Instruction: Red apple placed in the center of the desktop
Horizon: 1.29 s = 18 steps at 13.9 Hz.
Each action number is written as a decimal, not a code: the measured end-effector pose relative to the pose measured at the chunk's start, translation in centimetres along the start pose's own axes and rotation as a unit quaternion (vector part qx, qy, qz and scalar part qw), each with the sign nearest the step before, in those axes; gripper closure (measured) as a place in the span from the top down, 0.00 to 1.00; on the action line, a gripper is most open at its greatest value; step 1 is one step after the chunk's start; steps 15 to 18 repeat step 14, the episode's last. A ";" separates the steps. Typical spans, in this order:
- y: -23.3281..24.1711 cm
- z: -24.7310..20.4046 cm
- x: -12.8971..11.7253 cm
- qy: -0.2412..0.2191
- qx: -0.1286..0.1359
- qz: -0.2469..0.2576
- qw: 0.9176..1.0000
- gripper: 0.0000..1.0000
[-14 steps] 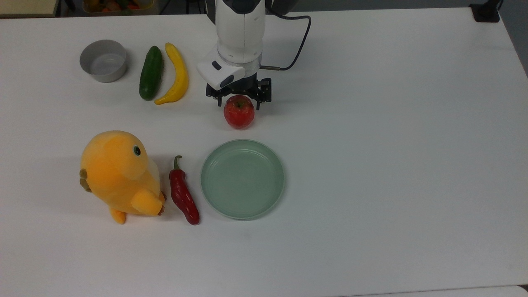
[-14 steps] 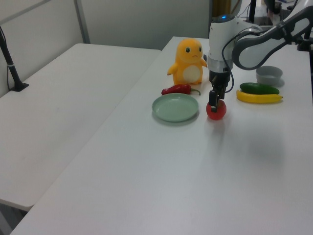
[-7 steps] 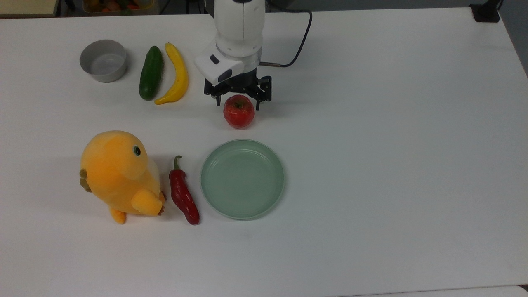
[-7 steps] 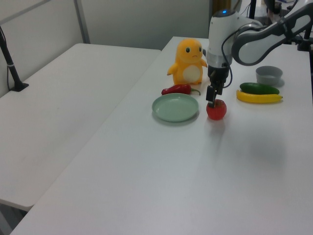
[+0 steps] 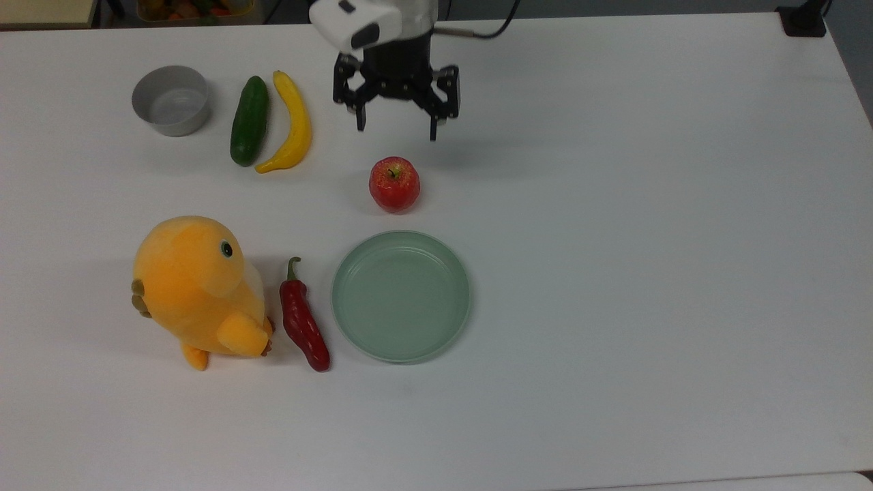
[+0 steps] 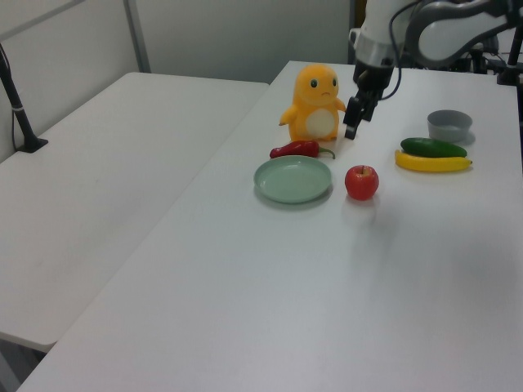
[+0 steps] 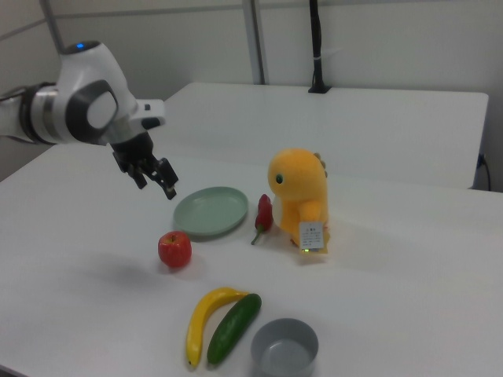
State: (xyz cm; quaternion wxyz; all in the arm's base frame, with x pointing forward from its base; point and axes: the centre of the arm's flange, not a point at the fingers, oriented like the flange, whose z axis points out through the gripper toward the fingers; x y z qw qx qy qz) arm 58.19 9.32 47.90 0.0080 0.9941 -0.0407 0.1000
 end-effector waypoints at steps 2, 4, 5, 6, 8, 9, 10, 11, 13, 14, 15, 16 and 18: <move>-0.2 -2.6 -1.6 -0.025 -0.012 -0.004 1.000 1.00; 0.1 -3.6 -2.1 -0.034 -0.017 -0.002 0.999 1.00; 0.5 -3.8 -2.1 -0.036 -0.018 0.001 0.999 1.00; 0.9 -3.9 -2.1 -0.039 -0.019 0.004 0.999 1.00; 2.0 -4.0 -1.9 -0.044 -0.020 0.006 0.999 1.00; 3.1 -4.3 -1.5 -0.046 -0.018 0.004 0.999 1.00; 3.7 -4.6 -1.3 -0.048 -0.010 0.009 0.999 1.00; 4.2 -5.1 -1.0 -0.052 0.001 0.013 0.999 1.00; 4.2 -5.9 -0.4 -0.048 0.007 0.015 0.999 1.00; 4.2 -6.0 -0.1 -0.046 0.008 0.015 0.999 1.00; 4.2 -6.0 -0.1 -0.046 0.008 0.015 0.999 1.00; 4.2 -6.0 -0.1 -0.046 0.008 0.015 0.999 1.00; 4.2 -6.0 -0.1 -0.046 0.008 0.015 0.999 1.00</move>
